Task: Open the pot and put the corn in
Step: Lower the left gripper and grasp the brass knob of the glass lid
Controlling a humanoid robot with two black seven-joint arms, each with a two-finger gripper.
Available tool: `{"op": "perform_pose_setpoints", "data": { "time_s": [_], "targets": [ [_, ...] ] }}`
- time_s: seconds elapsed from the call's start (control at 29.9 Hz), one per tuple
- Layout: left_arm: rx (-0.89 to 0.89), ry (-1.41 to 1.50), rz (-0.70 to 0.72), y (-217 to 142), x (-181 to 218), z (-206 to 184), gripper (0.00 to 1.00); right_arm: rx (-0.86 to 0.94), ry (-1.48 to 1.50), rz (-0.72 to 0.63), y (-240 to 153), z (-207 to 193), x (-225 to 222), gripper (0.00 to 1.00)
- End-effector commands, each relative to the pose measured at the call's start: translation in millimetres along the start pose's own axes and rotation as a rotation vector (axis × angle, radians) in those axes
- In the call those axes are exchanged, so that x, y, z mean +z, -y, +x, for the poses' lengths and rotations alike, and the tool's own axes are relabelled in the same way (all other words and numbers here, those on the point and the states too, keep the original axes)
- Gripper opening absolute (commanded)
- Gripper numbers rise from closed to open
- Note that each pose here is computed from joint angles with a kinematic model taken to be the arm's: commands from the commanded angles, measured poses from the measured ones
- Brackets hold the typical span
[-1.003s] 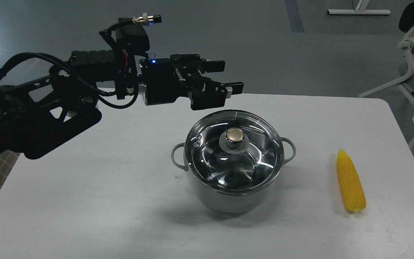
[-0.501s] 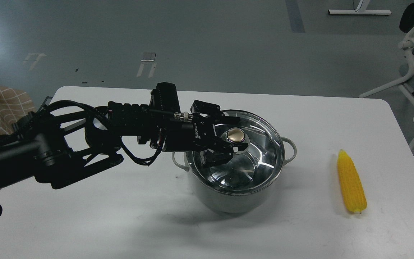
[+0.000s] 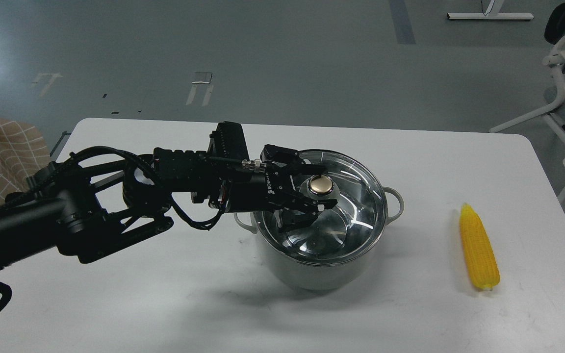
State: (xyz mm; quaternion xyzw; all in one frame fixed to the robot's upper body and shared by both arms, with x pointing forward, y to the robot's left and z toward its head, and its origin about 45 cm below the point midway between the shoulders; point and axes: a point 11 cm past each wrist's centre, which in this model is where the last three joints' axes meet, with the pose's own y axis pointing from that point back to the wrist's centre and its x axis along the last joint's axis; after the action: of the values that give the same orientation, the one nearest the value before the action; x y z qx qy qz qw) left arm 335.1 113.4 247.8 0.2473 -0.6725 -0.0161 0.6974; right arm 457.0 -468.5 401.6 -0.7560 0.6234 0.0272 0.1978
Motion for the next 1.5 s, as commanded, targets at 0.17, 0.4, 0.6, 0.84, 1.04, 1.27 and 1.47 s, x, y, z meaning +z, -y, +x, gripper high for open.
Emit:
{"op": "perform_pose_setpoints", "data": {
  "time_s": [0.17,0.4,0.6,0.84,1.04,1.27,1.47],
  "targets": [
    [-0.001,-0.015,0.016,1,-4,-4,0.67,0.000,0.000,-0.002,-1,0,1,1.00],
    [0.004,-0.021,0.022,5,-7,-8,0.67,0.004,0.001,-0.006,-2,2,3,1.00],
    [0.010,-0.021,0.013,8,-4,-8,0.67,0.005,0.001,-0.008,-2,2,3,1.00],
    [0.004,-0.047,0.010,8,0,-19,0.46,0.006,0.001,-0.009,-3,2,4,1.00],
    [0.009,-0.051,0.012,8,0,-19,0.45,0.005,0.001,-0.010,-2,2,5,1.00],
    [0.016,-0.046,0.010,7,-1,-15,0.31,0.008,0.004,-0.012,-3,3,6,1.00],
    [0.070,-0.016,0.016,1,-5,11,0.31,0.008,0.004,-0.012,-3,3,6,1.00]
  ]
}}
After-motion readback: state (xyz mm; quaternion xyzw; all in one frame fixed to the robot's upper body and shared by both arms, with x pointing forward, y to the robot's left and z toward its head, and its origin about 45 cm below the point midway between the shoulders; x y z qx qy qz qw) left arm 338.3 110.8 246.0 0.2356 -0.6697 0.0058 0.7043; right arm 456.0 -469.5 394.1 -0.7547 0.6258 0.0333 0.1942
